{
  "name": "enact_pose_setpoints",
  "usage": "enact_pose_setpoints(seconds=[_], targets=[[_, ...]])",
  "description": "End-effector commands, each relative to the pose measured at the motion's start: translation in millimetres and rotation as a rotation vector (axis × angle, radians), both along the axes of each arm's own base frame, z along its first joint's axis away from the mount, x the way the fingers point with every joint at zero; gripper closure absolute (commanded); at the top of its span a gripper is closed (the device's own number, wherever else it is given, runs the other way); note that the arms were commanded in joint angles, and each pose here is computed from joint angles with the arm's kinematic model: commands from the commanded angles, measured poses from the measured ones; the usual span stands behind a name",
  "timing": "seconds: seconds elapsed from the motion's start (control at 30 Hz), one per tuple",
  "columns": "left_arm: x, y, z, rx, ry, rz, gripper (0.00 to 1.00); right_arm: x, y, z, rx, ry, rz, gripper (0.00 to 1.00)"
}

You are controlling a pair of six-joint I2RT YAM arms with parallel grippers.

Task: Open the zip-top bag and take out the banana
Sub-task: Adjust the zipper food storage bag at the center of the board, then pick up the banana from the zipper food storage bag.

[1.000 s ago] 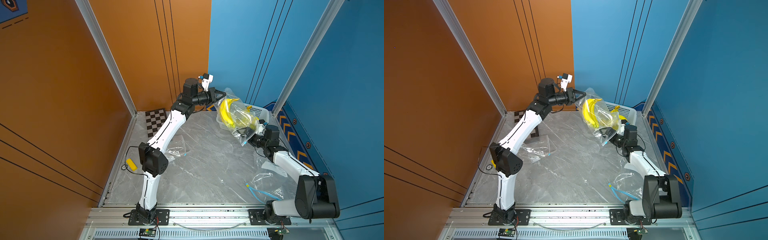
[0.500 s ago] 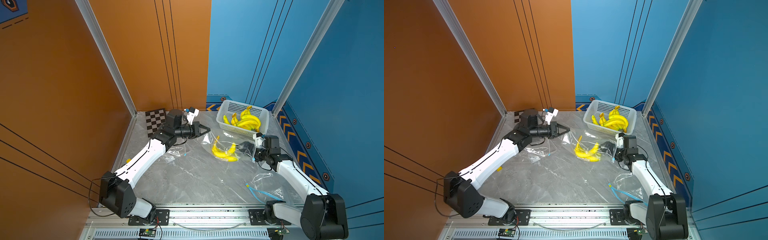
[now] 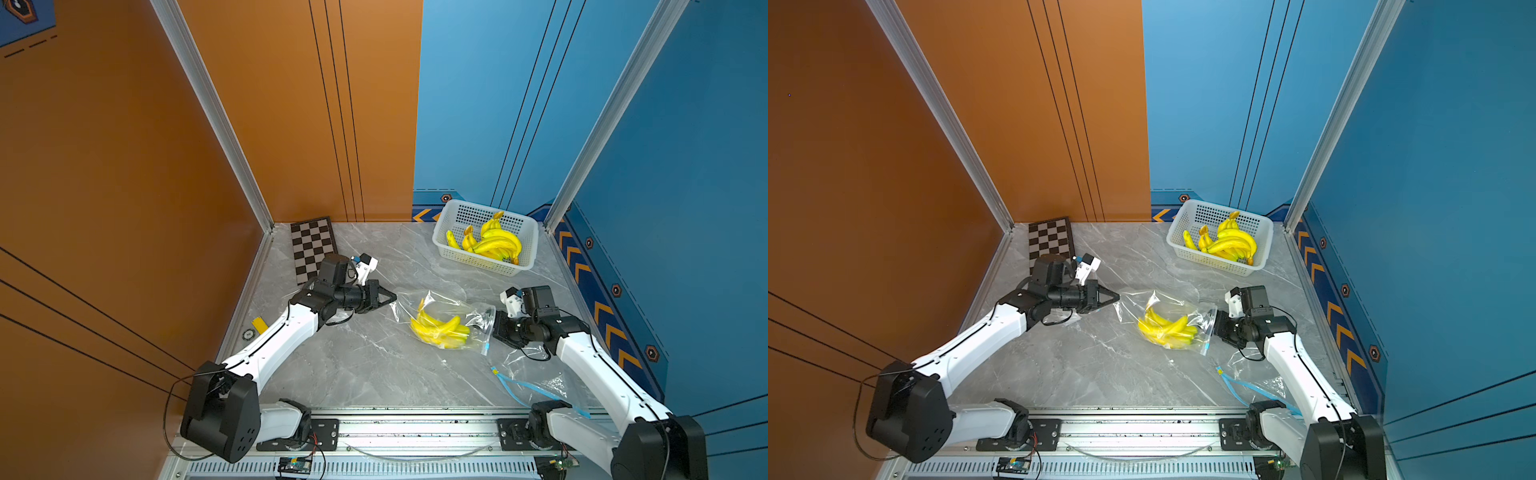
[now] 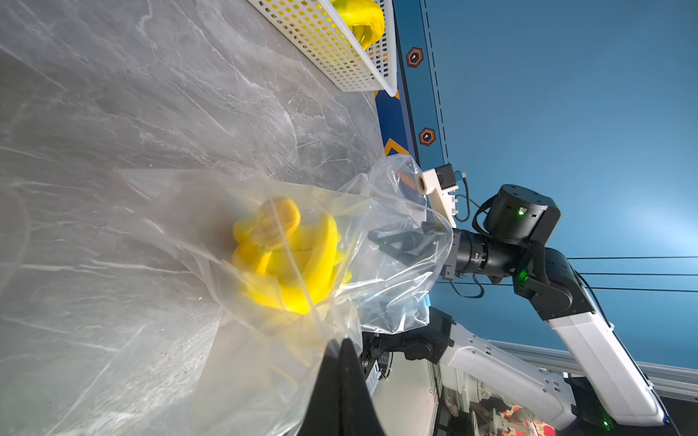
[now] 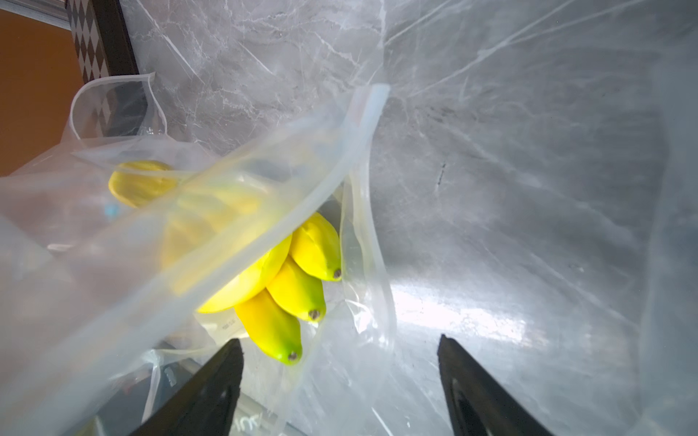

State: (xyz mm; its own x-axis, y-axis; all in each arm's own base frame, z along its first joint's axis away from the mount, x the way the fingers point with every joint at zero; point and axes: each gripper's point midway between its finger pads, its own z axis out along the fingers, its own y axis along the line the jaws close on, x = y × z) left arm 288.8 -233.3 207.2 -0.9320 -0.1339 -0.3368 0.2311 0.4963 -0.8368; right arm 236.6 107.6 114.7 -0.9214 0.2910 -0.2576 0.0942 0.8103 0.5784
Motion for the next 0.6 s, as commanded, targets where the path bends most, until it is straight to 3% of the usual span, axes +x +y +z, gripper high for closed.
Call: enact_pose_setpoints(seconds=[0.0,0.13,0.17,0.2,0.23,0.27,0.43,0.57], targets=[[-10.6,7.2,-14.4,0.031,0.024,-0.021,1.00,-19.4,-4.2,13.6,-0.022,0.044,0.031,0.23],[-11.0,1.2,-11.6,0.022,0.021,-0.039,1.00,-15.4,2.8,34.0,0.033,-0.042,0.033,0.38],[-11.3,-0.2,-11.8,0.021,0.023,-0.044,1.00,-11.7,8.3,38.0,0.077,-0.065,0.033,0.46],[-11.1,-0.8,-12.6,0.022,0.024,-0.047,1.00,-9.4,12.6,38.1,0.110,-0.073,0.032,0.58],[-10.6,-0.7,-12.8,0.022,0.025,-0.047,1.00,-8.3,14.7,37.1,0.125,-0.073,0.033,0.76],[-10.9,-1.0,-13.3,0.022,0.025,-0.050,1.00,-8.0,16.3,35.1,0.133,-0.070,0.039,0.86],[-10.2,-3.0,-13.8,0.018,0.031,-0.058,1.00,-4.4,23.6,21.6,0.182,-0.059,0.050,0.86],[-9.5,-3.7,-16.3,0.020,0.038,-0.058,1.00,1.3,42.3,7.4,0.305,-0.062,0.025,0.79]])
